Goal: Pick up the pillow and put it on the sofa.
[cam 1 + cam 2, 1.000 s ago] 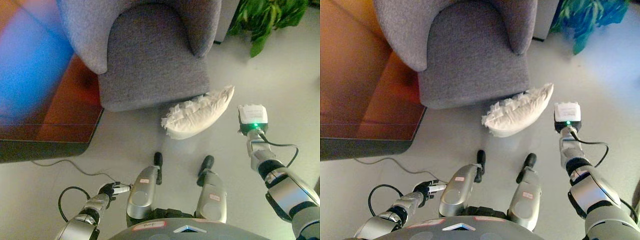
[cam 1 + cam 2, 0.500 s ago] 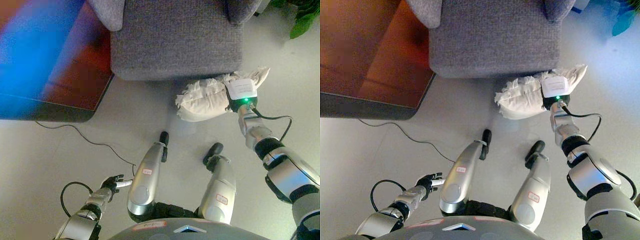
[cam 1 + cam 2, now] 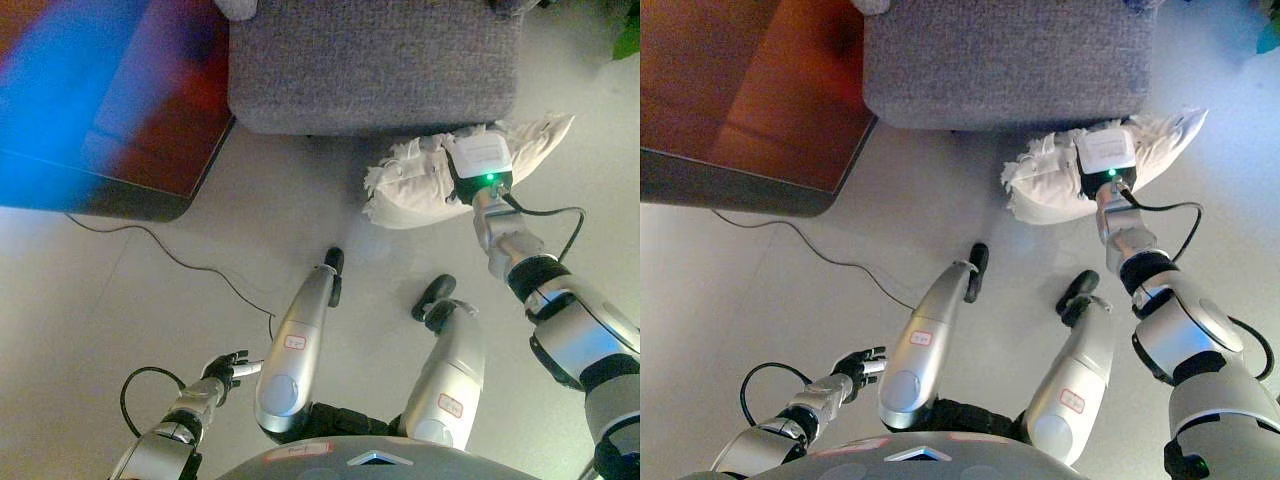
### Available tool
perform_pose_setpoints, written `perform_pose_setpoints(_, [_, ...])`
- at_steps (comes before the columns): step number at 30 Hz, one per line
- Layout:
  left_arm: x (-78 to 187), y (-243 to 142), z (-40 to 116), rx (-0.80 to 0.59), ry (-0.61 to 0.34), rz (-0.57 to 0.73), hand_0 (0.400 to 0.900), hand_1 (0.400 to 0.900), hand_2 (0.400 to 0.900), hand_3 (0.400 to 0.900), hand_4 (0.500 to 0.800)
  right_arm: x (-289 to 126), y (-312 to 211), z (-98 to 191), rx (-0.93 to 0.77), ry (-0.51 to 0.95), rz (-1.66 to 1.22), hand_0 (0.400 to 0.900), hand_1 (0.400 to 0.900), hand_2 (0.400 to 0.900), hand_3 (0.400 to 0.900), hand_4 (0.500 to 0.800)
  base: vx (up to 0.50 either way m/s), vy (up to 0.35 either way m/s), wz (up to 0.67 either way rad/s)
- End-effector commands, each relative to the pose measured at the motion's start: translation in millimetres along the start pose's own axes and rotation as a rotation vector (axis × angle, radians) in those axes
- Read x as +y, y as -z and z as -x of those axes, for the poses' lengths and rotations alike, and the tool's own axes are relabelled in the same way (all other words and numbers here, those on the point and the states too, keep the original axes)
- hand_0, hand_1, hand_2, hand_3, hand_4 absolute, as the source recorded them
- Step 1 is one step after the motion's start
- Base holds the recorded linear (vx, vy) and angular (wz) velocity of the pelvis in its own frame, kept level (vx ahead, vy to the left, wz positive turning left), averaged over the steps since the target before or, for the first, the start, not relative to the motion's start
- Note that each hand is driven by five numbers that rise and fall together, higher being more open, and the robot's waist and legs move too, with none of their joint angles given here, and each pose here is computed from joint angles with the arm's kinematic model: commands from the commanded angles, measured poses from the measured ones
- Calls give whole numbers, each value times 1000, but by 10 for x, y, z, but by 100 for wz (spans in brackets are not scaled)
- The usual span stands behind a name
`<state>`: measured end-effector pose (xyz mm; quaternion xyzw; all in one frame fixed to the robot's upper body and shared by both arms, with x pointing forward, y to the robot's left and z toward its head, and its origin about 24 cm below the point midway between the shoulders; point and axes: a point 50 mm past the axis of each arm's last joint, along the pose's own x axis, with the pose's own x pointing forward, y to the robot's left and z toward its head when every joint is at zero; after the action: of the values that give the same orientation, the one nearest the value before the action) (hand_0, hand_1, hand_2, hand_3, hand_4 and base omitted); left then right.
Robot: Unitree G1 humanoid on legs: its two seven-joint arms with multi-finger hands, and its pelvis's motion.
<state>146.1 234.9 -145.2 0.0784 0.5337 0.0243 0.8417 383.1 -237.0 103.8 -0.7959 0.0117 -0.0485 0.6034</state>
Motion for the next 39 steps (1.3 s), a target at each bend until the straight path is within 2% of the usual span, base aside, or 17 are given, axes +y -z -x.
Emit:
perform_pose_setpoints(1, [192, 516, 111, 138, -67, 13, 900, 900, 900, 900, 800, -587, 151, -178, 15, 183, -2, 900, 900, 900, 900, 800, -56, 4, 7])
perform_pose_setpoints(10, [254, 587, 145, 119, -83, 117, 900, 900, 900, 900, 800, -928, 313, -278, 45, 218, -3, 900, 900, 900, 900, 800, -61, -10, 8])
perform_pose_setpoints(19, [403, 489, 166, 16, -127, 180, 900, 900, 900, 900, 800, -1023, 402, -330, 65, 90, -126, 900, 900, 900, 900, 800, -47, -63, 8])
perform_pose_setpoints(25, [433, 604, 213, 9, -126, 186, 900, 900, 900, 900, 800, -1052, 533, -323, 78, 45, -175, 900, 900, 900, 900, 800, -8, -13, 3])
perform_pose_setpoints(27, [471, 633, 230, 12, -137, 189, 900, 900, 900, 900, 800, -1070, 577, -321, 76, 18, -200, 776, 776, 776, 776, 726, 0, 0, 0])
perform_pose_setpoints(28, [491, 646, 239, 12, -143, 191, 900, 900, 900, 900, 800, -1082, 589, -322, 72, 2, -210, 678, 678, 678, 678, 667, 15, 11, 3])
perform_pose_setpoints(29, [517, 656, 250, 10, -151, 192, 900, 900, 900, 900, 800, -1093, 595, -323, 62, -22, -218, 400, 400, 400, 400, 500, 16, 11, 4])
perform_pose_setpoints(32, [585, 672, 273, 3, -171, 192, 900, 900, 900, 900, 800, -1107, 642, -315, 60, -58, -282, 400, 400, 400, 400, 500, 5, 1, 4])
perform_pose_setpoints(39, [598, 711, 291, 5, -166, 202, 900, 900, 900, 900, 800, -1193, 785, -294, 83, 9, -289, 400, 400, 400, 400, 500, -1, -1, 0])
